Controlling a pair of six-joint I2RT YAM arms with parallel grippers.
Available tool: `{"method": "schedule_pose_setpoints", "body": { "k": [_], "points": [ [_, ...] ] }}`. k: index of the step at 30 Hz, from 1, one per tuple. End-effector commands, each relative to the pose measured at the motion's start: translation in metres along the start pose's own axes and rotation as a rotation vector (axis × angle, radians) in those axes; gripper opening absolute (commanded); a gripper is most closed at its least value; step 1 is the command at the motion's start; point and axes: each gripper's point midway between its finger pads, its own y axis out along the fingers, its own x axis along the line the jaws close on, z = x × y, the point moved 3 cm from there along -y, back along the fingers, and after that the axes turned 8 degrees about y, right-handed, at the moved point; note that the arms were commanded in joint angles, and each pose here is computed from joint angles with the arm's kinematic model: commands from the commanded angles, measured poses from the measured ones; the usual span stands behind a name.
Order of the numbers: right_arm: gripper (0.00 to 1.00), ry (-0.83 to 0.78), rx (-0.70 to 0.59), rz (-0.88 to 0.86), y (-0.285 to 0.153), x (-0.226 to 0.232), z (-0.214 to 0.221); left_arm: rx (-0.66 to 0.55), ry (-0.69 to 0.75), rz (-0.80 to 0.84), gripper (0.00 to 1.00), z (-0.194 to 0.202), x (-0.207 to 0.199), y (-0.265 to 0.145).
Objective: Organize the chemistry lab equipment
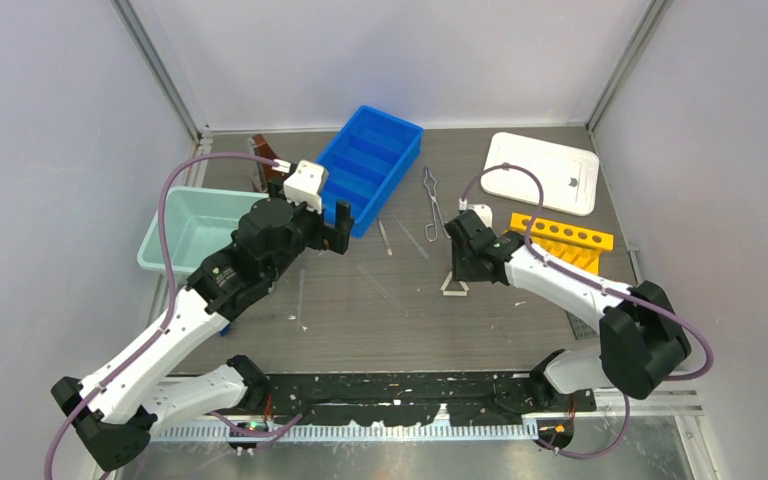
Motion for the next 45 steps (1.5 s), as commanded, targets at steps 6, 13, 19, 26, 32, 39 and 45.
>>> {"method": "schedule_pose_setpoints", "body": {
  "k": [6,13,19,26,32,39,45],
  "points": [
    [0.41,-0.033,-0.002,-0.051,0.031,0.019,-0.006,-0.085,-0.022,-0.011,0.98,-0.022,0.004,-0.006],
    [0.4,-0.047,0.028,-0.021,0.044,0.012,0.006,-0.081,-0.021,-0.008,0.99,-0.021,0.003,-0.004],
    [0.43,-0.034,0.047,-0.01,0.052,0.009,0.011,-0.078,-0.019,-0.005,0.99,-0.02,0.002,-0.004],
    [0.35,-0.015,0.06,0.002,0.056,0.004,0.013,-0.04,-0.003,-0.019,0.98,-0.011,-0.001,0.005],
    [0.23,0.029,0.029,-0.065,0.049,0.002,0.009,0.092,-0.02,0.031,0.98,0.004,-0.016,0.018],
    [0.2,0.083,-0.083,-0.2,0.026,-0.003,0.002,0.261,-0.165,0.17,0.99,0.033,-0.05,0.022],
    [0.19,0.109,-0.218,-0.47,-0.011,0.015,-0.003,0.296,-0.295,0.411,0.92,0.042,-0.091,0.013]
  ]
}}
